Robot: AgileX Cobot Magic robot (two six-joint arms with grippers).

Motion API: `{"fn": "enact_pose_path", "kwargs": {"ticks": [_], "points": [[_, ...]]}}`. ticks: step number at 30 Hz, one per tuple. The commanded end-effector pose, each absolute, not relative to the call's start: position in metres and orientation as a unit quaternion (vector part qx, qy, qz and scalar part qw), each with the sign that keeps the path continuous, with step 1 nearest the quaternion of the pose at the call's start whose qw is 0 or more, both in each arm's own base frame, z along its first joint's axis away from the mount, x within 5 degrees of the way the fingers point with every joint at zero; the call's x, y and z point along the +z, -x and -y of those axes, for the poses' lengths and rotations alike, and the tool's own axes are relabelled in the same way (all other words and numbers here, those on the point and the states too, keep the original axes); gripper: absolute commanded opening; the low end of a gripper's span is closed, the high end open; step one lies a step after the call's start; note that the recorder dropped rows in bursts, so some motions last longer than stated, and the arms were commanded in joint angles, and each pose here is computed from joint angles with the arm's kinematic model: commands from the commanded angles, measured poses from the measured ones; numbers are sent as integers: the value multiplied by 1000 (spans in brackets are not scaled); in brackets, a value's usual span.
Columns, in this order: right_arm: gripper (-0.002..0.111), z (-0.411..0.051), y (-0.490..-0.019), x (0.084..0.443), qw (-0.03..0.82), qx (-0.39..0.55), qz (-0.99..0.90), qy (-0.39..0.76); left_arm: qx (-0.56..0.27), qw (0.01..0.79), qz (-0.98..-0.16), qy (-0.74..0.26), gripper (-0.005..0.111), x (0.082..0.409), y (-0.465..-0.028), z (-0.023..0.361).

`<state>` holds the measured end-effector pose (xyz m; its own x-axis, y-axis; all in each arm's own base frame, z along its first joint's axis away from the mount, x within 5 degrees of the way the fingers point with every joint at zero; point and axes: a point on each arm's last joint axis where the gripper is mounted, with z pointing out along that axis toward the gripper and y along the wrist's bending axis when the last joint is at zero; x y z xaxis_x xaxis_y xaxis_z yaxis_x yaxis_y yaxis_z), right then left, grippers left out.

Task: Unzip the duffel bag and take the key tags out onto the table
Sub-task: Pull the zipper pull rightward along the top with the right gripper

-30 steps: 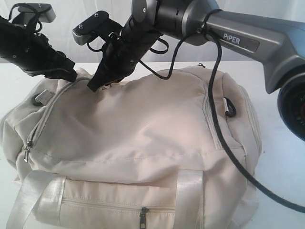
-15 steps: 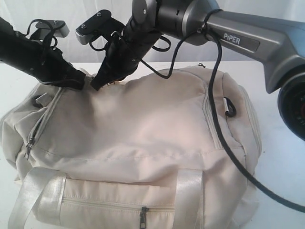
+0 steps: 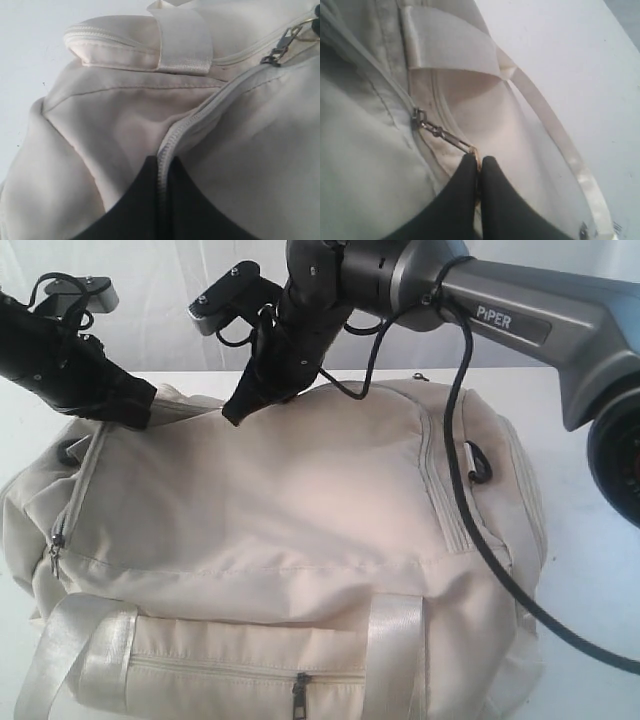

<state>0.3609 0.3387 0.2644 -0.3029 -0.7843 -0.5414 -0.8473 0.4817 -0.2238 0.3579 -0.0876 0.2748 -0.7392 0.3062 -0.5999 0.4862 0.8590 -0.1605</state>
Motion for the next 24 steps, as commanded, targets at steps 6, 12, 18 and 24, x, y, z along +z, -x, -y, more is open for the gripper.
{"fn": "enact_pose_path", "kwargs": {"ticks": [6,12,18,24], "points": [[0,-286,-372,307,309,-69,-823,471,-137,273,-924,-229,0,277,-354,79],[0,-247,-377,327,282,-85,-852,432,-138,270,-925,-229,0,276,-353,79],[0,-217,-373,344,251,-93,-875,403,-138,269,-925,-230,0,276,-353,79],[0,-203,-364,362,266,-92,-876,391,-138,269,-925,-230,0,276,-353,79]]}}
